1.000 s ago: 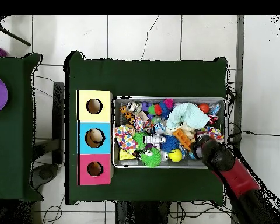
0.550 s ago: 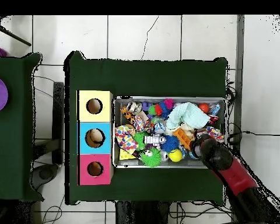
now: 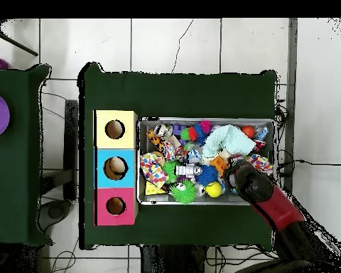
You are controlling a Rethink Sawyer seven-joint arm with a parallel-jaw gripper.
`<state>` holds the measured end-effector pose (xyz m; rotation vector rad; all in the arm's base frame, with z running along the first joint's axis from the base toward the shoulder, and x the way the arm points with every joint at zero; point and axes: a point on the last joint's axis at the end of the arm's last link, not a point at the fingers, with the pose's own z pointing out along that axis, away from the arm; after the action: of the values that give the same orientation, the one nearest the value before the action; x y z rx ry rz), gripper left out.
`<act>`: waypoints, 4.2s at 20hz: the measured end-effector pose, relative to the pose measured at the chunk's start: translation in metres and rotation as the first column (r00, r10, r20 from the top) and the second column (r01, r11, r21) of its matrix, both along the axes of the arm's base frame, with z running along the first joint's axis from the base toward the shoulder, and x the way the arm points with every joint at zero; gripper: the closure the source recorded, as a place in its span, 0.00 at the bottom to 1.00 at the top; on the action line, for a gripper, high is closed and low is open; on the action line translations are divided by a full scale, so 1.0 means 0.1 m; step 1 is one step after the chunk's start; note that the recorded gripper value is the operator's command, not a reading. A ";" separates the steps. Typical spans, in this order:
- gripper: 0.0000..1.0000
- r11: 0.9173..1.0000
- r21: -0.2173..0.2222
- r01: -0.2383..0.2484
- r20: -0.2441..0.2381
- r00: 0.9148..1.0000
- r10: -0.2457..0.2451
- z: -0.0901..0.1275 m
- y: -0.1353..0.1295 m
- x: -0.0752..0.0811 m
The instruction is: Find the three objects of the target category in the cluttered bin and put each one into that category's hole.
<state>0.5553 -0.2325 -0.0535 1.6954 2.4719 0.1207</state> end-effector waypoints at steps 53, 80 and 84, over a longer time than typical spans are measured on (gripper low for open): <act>1.00 0.998 -0.053 0.047 -0.031 0.998 -0.048 1.23 -0.41 -0.32; 1.00 0.995 0.088 0.049 -0.056 0.997 -0.044 0.34 0.09 -0.47; 1.00 0.995 0.085 0.055 -0.047 0.998 -0.052 0.31 0.03 -0.42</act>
<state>0.5131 -0.2300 -0.0228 1.8166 2.4847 0.1881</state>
